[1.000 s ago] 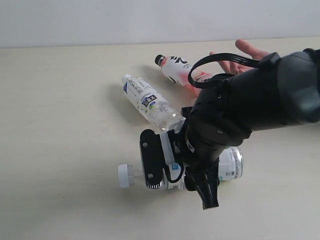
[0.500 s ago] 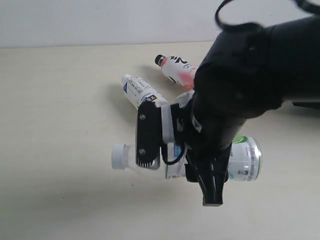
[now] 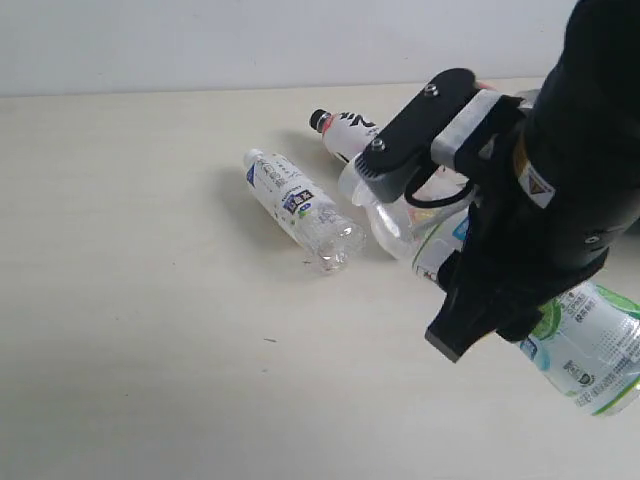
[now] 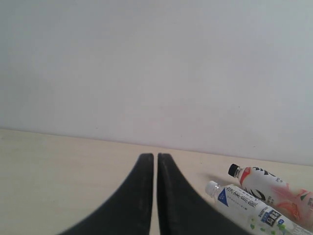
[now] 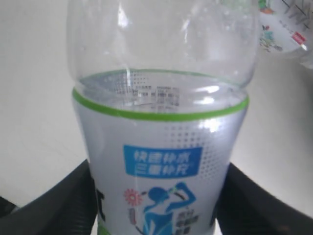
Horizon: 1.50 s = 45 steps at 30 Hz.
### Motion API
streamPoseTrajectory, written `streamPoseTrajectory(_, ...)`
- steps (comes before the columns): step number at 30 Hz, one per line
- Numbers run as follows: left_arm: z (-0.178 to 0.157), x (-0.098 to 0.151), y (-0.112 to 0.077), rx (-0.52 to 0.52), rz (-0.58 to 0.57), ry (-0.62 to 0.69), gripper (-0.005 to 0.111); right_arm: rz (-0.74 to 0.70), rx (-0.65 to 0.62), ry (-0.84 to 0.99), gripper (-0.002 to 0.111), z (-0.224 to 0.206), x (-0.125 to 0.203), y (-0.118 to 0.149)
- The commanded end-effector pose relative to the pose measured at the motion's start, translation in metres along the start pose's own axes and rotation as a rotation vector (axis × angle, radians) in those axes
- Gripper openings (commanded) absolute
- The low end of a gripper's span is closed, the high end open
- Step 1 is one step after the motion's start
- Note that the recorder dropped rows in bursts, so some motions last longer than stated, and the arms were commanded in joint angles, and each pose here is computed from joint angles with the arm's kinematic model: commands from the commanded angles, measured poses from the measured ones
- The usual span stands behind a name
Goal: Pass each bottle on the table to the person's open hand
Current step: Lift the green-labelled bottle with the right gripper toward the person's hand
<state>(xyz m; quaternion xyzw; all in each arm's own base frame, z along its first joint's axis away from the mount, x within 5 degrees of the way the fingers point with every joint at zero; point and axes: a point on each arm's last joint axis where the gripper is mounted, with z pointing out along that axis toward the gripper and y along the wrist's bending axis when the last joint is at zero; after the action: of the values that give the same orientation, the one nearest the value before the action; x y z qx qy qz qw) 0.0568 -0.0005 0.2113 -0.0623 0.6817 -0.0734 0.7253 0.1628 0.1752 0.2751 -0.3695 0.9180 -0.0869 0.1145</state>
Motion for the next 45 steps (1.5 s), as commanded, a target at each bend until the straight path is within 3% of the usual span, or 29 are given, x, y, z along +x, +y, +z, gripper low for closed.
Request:
streamPoseTrajectory(1,-0.001,0.000,0.000,0.000,0.003,-0.003,0.005,0.160,0.041,-0.035,0.000,-0.009,0.003,-0.008)
streamPoseTrajectory(6,-0.001,0.000,0.000,0.000,0.003,-0.003,0.005,0.296,0.057,-0.062,0.000,-0.015,-0.002,-0.029)
streamPoseTrajectory(13,-0.001,0.000,0.000,0.000,0.003,-0.003,0.005,0.520,0.118,-0.140,0.000,-0.037,-0.011,-0.098)
streamPoseTrajectory(20,-0.001,0.000,0.000,0.000,0.003,-0.003,0.005,0.599,0.008,-0.172,0.000,-0.046,-0.030,-0.139)
streamPoseTrajectory(24,-0.001,0.000,0.000,0.000,0.003,-0.003,0.005,0.634,-0.061,-0.136,0.000,-0.028,-0.048,-0.156)
streamPoseTrajectory(32,-0.001,0.000,0.000,0.000,0.003,-0.003,0.005,0.638,-0.079,0.031,0.000,0.042,-0.071,-0.186)
streamPoseTrajectory(38,-0.001,0.000,0.000,0.000,0.003,-0.003,0.005,0.602,-0.049,0.159,0.000,0.091,-0.078,-0.189)
streamPoseTrajectory(45,-0.001,0.000,0.000,0.000,0.003,-0.003,0.005,0.581,-0.023,0.204,0.000,0.107,-0.078,-0.190)
